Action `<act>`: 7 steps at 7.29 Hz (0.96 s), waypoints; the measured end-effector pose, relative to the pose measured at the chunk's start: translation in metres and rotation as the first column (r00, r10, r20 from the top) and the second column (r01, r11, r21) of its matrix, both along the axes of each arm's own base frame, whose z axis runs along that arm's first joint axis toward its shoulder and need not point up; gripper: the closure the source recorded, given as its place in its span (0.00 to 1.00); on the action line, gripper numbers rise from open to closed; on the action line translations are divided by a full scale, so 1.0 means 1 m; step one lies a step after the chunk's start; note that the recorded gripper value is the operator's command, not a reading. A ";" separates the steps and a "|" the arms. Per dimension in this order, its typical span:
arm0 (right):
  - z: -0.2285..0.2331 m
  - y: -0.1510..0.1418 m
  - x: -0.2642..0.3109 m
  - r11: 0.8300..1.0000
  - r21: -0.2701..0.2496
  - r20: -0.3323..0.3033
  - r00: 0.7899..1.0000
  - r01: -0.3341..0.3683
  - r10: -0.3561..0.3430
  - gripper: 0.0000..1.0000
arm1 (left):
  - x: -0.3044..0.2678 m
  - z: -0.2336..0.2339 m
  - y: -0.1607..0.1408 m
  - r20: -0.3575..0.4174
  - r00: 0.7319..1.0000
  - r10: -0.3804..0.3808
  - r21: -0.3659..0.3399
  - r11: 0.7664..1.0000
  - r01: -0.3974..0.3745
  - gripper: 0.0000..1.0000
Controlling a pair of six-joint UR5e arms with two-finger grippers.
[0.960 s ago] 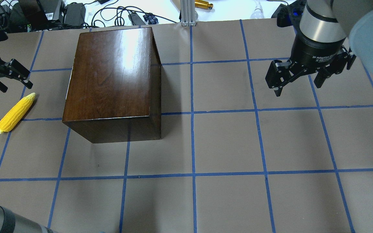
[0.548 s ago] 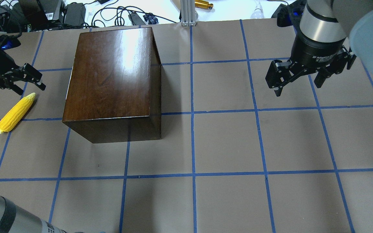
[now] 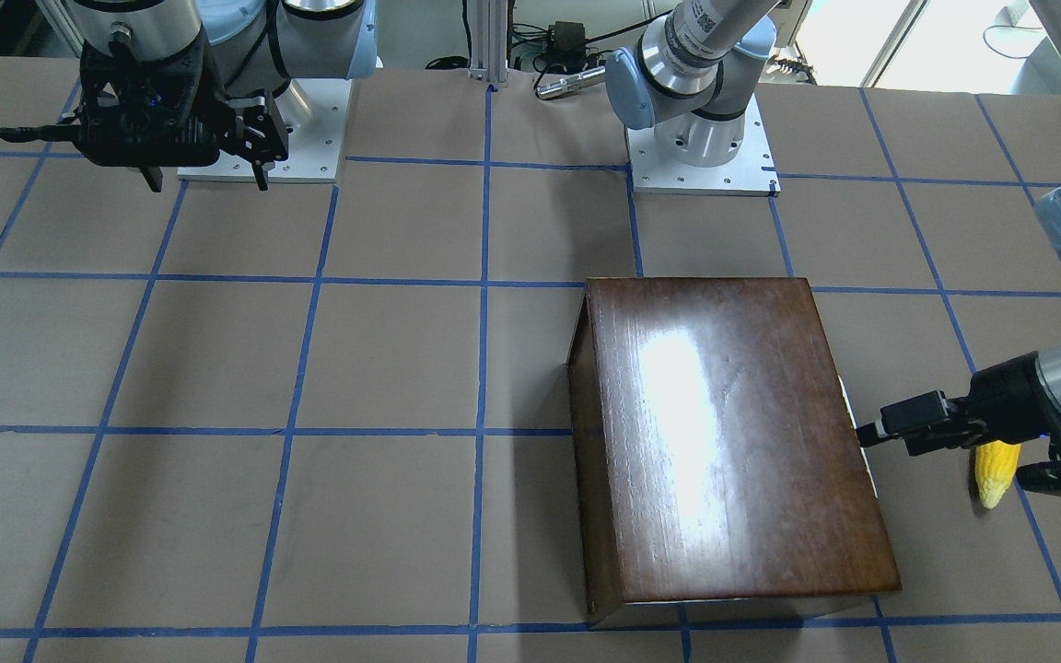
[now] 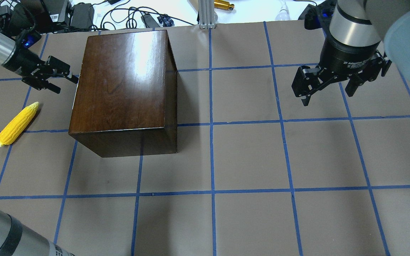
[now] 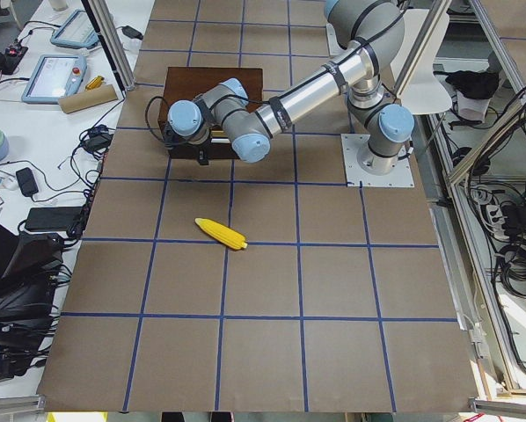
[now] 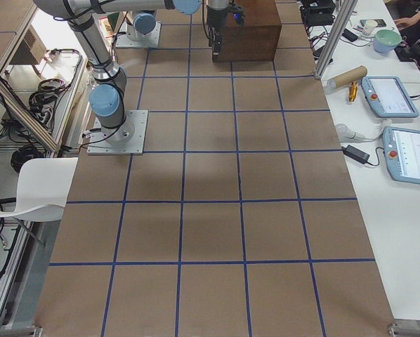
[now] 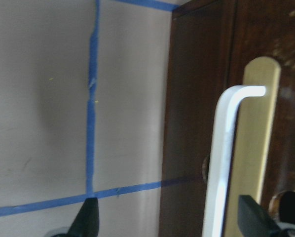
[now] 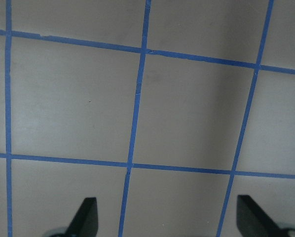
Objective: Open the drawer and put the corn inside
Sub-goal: 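Hook the left gripper onto the white drawer handle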
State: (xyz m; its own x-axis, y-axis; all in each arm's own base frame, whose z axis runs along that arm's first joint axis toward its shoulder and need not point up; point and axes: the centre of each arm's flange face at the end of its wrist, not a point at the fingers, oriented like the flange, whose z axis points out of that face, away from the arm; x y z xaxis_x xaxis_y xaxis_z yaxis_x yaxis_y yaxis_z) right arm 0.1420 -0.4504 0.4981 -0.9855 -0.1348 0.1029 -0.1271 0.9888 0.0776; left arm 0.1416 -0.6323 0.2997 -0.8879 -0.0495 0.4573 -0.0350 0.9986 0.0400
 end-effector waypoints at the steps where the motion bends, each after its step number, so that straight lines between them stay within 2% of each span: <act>1: 0.000 0.000 0.000 1.000 0.000 0.000 1.000 0.000 0.000 0.00 | -0.003 -0.006 -0.002 -0.005 1.000 -0.006 0.008 1.000 0.006 0.00; 7: 0.000 0.000 0.000 1.000 0.000 0.000 1.000 0.000 0.000 0.00 | -0.004 -0.033 -0.007 -0.017 1.000 -0.010 0.049 0.999 0.011 0.00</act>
